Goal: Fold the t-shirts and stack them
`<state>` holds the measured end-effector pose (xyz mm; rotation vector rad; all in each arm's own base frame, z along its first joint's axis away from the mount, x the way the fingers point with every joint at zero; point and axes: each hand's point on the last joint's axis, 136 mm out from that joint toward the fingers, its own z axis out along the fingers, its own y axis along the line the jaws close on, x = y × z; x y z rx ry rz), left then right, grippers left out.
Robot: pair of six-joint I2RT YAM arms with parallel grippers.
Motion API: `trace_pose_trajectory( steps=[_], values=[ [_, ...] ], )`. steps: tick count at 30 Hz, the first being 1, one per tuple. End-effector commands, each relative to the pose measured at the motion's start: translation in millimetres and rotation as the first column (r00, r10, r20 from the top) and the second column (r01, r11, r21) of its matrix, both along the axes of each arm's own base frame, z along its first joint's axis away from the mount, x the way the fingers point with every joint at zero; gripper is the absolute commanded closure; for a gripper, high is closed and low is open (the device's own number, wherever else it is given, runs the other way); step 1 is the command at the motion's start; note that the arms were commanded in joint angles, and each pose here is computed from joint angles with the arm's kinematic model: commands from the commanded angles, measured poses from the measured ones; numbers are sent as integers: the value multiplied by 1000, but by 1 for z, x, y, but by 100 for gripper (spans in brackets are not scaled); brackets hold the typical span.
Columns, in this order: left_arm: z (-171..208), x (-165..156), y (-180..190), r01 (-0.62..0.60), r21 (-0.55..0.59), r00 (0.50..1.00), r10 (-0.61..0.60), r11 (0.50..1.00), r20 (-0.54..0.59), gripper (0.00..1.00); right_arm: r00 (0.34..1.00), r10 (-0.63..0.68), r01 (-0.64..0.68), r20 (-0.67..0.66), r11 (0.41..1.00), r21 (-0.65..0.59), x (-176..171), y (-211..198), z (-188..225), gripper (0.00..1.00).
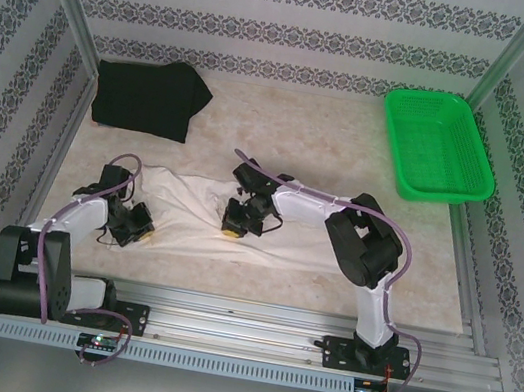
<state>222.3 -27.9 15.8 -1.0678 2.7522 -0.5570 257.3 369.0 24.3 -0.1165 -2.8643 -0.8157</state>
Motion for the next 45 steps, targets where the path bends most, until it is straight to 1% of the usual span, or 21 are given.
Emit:
trace_pose_trajectory(
  steps=[1, 5, 6, 8, 10, 13, 16, 18, 20, 24, 26, 28, 30, 33, 35, 36, 39, 41, 43, 45],
  values=[
    [-14, -29, 16, -34, 81, 992, 44, 996, -117, 96, 999, 32, -32, -14, 999, 3, -12, -2, 5, 100],
    [-7, -24, 11, -31, 50, 996, 35, 998, -84, 95, 999, 39, -38, -30, 999, 28, -15, 3, 5, 100],
    [-3, -21, 9, -32, 37, 997, 35, 999, -65, 94, 998, 42, -41, -37, 999, 36, -16, 4, 6, 98],
    [14, -13, 5, -35, 11, 999, 35, 999, -15, 91, 998, 54, -51, -44, 996, 68, -18, 7, 15, 88],
    [36, -6, 6, -36, 17, 999, 36, 999, 34, 88, 998, 59, -56, -36, 995, 84, -21, 5, 28, 77],
    [76, 3, 10, -32, 43, 994, 27, 999, 107, 83, 997, 74, -74, 6, 994, 85, -26, -9, 58, 67],
    [114, 14, 13, -31, 67, 984, 19, 997, 180, 82, 994, 91, -93, 60, 995, 40, -29, -39, 85, 64],
    [134, 28, 11, -28, 59, 971, 13, 998, 237, 79, 992, 56, -54, 110, 998, -19, -22, -75, 97, 62],
    [140, 46, 3, 2, 38, 963, -12, 999, 270, 77, 990, -12, 23, 143, 997, -71, -9, -116, 99, 59],
    [117, 85, -9, 67, 23, 967, -70, 998, 244, 76, 968, -181, 208, 171, 966, -155, 18, -203, 78, 57],
    [104, 102, -9, 72, 30, 966, -78, 997, 245, 76, 950, -247, 280, 191, 945, -171, 33, -232, 67, 58],
    [92, 116, -8, 77, 36, 964, -84, 996, 252, 76, 932, -294, 330, 211, 930, -159, 47, -247, 56, 60],
    [74, 123, -6, 84, 43, 970, -91, 996, 225, 76, 919, -327, 369, 219, 909, -195, 58, -261, 41, 61],
    [52, 125, 6, 65, 97, 980, -82, 993, 184, 78, 895, -390, 432, 218, 880, -198, 72, -276, 22, 63],
    [39, 123, 17, 39, 127, 984, -60, 991, 166, 78, 888, -402, 449, 224, 862, -235, 78, -285, 15, 63],
    [31, 119, 24, 28, 149, 989, -49, 988, 138, 78, 886, -407, 456, 224, 853, -254, 80, -290, 12, 63],
    [8, 107, 40, 2, 155, 998, -11, 988, 55, 81, 883, -419, 468, 212, 819, -333, 82, -307, 3, 63],
    [-1, 99, 50, -5, 178, 1000, 3, 984, 12, 81, 882, -429, 471, 194, 794, -385, 79, -317, -3, 62],
    [-7, 94, 57, -2, 186, 1000, 4, 983, -8, 81, 881, -439, 471, 178, 773, -424, 77, -324, -9, 62],
    [-12, 89, 64, 19, 206, 999, -11, 978, -37, 81, 877, -452, 471, 164, 739, -482, 72, -335, -14, 60]
  ],
)
